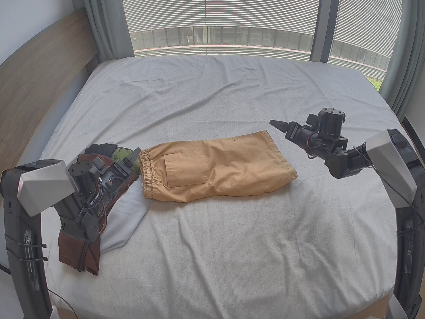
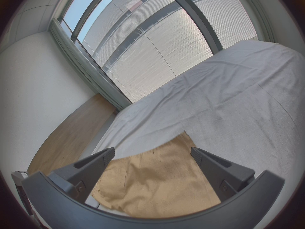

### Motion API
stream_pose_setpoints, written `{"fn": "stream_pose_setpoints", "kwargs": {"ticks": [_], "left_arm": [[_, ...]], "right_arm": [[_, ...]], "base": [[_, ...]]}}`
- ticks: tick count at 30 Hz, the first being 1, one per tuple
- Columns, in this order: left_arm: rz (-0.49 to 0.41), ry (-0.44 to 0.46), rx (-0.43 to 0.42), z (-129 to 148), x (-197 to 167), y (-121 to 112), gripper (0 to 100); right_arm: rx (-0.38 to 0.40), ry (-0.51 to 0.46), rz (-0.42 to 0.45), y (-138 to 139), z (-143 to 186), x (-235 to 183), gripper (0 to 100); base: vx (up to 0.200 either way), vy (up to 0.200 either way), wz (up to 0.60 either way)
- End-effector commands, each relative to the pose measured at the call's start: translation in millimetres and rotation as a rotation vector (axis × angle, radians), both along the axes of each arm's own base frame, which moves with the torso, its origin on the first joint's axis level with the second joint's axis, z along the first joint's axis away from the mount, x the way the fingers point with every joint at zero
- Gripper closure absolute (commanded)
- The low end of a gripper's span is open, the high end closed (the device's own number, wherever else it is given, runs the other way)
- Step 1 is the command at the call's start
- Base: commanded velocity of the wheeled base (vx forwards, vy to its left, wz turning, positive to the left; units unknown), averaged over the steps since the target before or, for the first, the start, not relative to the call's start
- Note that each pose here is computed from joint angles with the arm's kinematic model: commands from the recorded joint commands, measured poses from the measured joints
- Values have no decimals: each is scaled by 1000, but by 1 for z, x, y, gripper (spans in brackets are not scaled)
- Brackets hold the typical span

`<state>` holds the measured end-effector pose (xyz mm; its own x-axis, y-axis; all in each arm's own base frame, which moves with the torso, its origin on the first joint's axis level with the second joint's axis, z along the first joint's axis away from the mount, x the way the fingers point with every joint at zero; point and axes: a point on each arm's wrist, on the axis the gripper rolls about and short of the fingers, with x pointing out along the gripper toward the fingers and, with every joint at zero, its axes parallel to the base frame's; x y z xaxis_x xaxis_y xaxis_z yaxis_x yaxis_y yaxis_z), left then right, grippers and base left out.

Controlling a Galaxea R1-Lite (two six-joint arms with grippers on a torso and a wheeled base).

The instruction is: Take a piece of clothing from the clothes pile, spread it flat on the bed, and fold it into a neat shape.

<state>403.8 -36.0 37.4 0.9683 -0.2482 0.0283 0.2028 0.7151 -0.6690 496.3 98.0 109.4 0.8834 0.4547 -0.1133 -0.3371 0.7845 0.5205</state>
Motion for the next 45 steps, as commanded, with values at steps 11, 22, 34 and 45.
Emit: {"fn": "stream_pose_setpoints", "kwargs": {"ticks": [11,22,34,45], "left_arm": [[-182,-7,121,25,-42,-3,0],[-226,-2,214,18,-51,-13,0],[-226,1,217,16,-51,-13,0],[-227,6,217,14,-50,-13,0]], "right_arm": [[-50,225,21,-3,-24,-90,0],[-80,335,18,5,-71,-95,0],[-92,348,1,18,-116,-65,0],[-50,329,-10,34,-127,-45,0]], "base": [[0,0,0],[0,0,0],[0,0,0],[0,0,0]]}}
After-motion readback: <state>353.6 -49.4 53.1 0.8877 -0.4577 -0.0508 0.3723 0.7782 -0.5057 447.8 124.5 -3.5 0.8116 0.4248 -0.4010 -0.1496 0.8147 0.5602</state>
